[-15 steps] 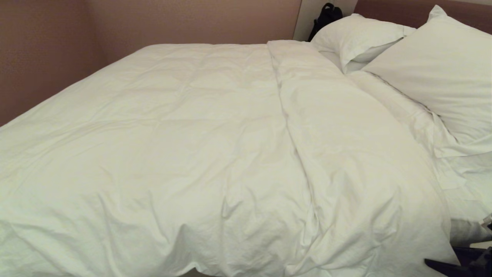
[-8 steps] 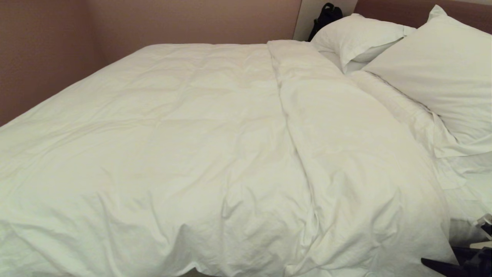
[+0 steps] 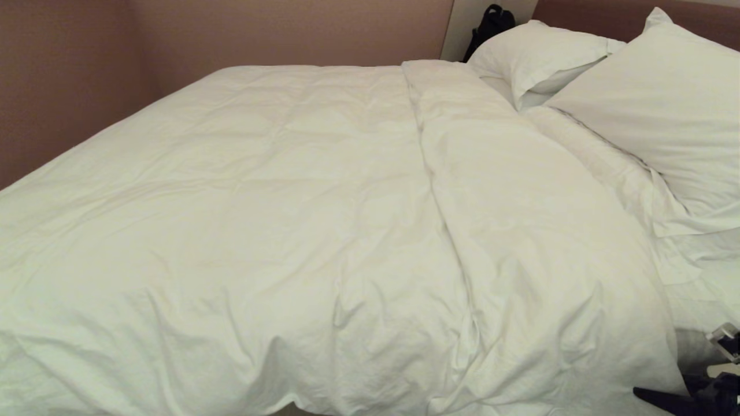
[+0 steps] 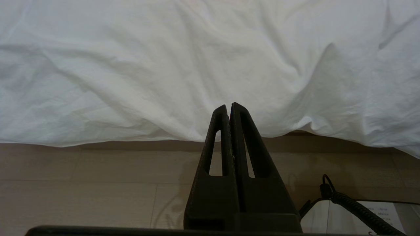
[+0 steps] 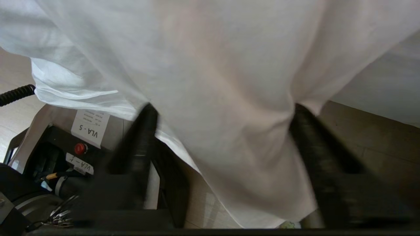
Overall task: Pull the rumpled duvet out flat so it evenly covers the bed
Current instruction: Flatten the corners of the folded blanket
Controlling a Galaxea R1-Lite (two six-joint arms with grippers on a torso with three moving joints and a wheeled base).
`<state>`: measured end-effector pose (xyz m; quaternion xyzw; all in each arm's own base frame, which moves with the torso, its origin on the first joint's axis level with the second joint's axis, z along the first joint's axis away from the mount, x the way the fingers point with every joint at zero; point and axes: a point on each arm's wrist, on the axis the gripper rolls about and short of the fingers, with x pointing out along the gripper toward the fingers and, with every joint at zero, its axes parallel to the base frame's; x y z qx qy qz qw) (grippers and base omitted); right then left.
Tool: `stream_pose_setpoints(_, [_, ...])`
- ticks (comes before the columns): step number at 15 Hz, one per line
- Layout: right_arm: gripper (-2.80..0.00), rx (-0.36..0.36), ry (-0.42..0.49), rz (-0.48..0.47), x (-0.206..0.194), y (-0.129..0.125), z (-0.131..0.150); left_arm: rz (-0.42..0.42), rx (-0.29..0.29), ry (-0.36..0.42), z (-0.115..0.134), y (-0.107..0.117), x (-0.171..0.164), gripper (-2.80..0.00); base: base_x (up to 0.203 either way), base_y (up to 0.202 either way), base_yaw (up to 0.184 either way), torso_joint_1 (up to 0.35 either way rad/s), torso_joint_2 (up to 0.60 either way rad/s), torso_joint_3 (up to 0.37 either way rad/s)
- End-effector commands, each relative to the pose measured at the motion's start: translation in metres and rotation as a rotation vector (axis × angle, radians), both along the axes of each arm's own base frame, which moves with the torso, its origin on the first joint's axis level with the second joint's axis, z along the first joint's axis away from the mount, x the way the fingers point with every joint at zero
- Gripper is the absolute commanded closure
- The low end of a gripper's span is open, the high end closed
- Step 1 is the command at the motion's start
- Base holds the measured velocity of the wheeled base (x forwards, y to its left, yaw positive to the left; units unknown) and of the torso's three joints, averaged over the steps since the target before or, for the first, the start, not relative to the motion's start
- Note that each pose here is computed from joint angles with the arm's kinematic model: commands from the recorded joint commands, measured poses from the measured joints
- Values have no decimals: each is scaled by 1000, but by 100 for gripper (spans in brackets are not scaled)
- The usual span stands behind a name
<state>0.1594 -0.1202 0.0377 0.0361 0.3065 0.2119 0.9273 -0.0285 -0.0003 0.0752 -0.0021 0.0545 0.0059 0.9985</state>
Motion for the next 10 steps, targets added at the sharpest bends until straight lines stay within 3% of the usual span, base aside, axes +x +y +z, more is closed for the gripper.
stream_pose_setpoints(1, [0,2,-5,7,0,1,0,1,-1,1,0,0,0,0,0,0,0,0,0,0])
stream_pose_setpoints(6, [0,2,-6,7,0,1,0,1,-1,1,0,0,0,0,0,0,0,0,0,0])
stream_pose_setpoints(10, [0,-48,7,-21,-1,-1,4,1,-1,1,0,0,0,0,0,0,0,0,0,0])
